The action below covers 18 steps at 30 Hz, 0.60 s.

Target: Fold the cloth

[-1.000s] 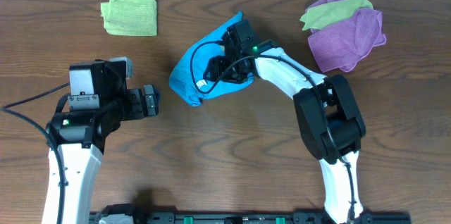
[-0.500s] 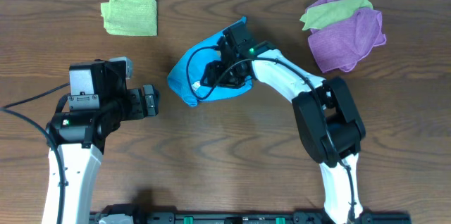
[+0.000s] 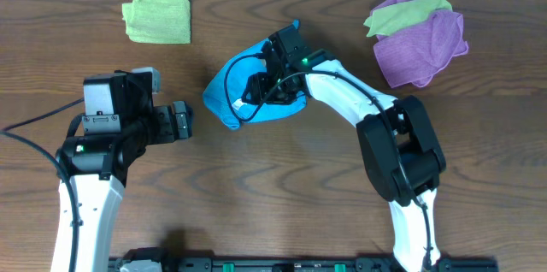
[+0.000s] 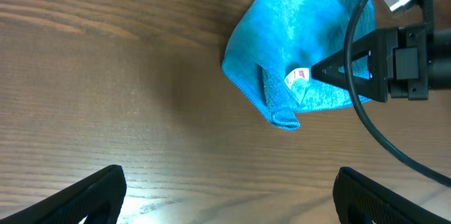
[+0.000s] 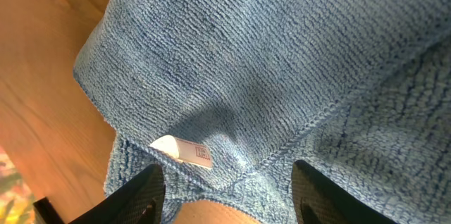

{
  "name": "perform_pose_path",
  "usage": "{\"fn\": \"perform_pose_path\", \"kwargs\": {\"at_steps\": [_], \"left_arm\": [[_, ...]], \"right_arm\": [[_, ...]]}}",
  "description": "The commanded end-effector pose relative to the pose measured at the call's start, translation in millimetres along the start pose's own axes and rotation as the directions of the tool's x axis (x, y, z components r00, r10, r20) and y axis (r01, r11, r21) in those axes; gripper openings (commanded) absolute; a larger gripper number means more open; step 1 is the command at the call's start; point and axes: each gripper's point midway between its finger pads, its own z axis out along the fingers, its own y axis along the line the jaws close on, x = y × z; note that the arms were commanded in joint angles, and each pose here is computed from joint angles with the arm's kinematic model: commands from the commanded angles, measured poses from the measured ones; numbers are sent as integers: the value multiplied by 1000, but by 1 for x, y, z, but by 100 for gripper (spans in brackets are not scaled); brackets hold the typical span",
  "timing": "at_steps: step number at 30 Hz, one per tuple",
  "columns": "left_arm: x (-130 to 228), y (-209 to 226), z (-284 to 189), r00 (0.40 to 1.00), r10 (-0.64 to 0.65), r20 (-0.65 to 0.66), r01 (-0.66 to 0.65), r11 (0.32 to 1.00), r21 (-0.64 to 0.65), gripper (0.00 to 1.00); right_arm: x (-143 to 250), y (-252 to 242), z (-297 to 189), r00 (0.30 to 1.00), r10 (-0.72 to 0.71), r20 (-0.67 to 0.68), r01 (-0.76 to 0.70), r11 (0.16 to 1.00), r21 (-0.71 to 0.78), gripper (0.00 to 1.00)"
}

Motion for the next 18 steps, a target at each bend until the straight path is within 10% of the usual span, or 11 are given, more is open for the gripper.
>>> {"fn": "perform_pose_path", "kwargs": {"at_steps": [1, 18], "left_arm": [[-8, -2, -2, 1000, 23, 19, -23, 1000, -3, 95], [-8, -2, -2, 1000, 24, 20, -24, 1000, -3, 95]], "right_arm": [[3, 9, 2, 999, -53, 6, 53, 999, 9, 59], [11, 7, 19, 996, -86, -8, 86, 995, 50, 59]]}}
